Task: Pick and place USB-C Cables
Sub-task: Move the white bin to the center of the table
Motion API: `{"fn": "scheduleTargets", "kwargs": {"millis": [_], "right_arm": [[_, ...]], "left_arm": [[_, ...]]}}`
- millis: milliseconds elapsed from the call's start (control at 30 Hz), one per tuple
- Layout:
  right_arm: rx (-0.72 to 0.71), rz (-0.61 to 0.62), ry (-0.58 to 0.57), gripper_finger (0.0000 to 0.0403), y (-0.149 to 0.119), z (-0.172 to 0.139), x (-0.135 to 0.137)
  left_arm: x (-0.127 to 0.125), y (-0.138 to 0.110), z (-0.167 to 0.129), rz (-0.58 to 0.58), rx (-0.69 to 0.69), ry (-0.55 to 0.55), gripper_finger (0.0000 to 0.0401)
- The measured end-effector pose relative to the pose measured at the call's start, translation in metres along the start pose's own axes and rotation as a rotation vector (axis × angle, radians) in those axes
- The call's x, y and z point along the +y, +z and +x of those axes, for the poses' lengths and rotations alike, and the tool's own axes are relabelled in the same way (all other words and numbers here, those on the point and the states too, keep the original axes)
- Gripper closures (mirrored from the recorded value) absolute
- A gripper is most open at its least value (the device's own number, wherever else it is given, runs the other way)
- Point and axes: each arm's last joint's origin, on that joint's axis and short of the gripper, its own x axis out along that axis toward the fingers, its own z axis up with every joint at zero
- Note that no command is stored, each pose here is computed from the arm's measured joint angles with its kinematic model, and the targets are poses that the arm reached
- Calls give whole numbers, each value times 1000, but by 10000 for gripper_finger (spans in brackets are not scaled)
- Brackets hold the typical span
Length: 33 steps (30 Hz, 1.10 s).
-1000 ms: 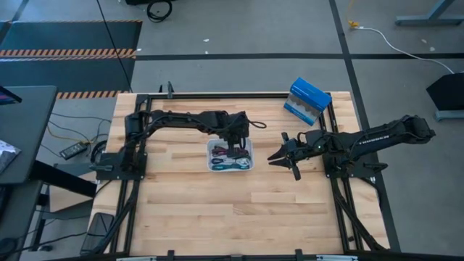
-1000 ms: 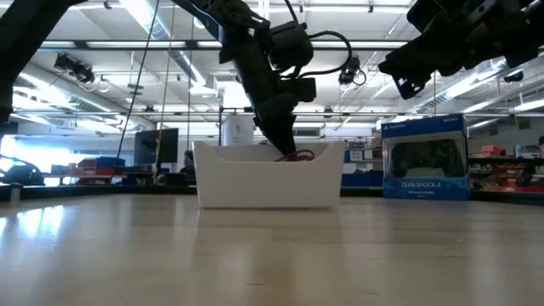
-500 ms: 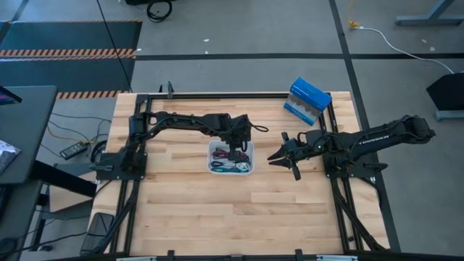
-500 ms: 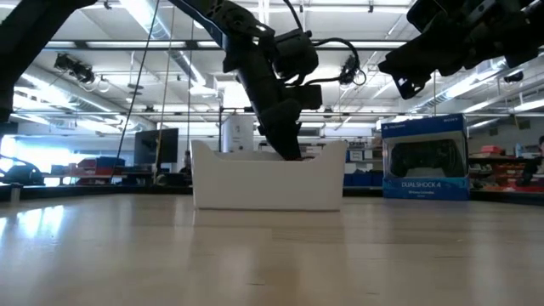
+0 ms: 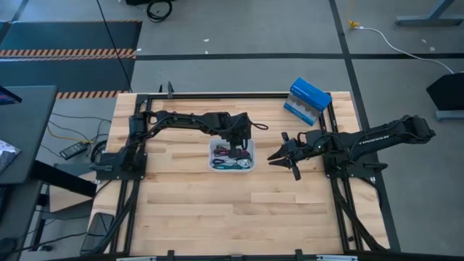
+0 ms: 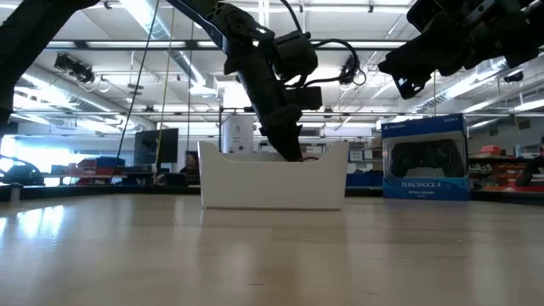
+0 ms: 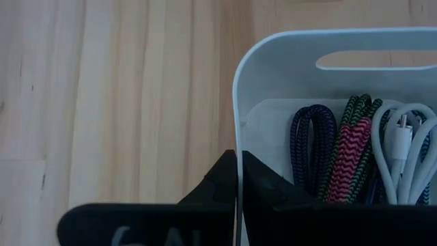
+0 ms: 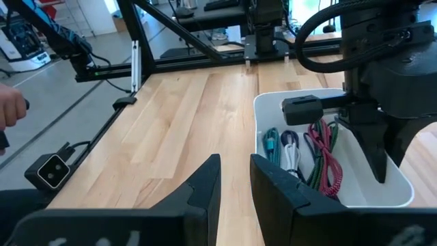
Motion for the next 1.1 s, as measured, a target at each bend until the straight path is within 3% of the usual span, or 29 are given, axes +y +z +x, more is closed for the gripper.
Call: {"fn": "scheduleTargets", "kwargs": {"millis": [267, 867, 1100], "right_arm": [[0, 0, 0, 317, 0, 0, 0], [6, 8, -1, 317, -1, 0, 0], [11, 27, -1, 317, -1, 0, 0]], "left_arm": [[-6, 1, 0, 11, 0, -2, 381], [-8, 2, -1, -9, -3, 2, 290], [-1, 21, -24, 10, 16, 34, 263]]}}
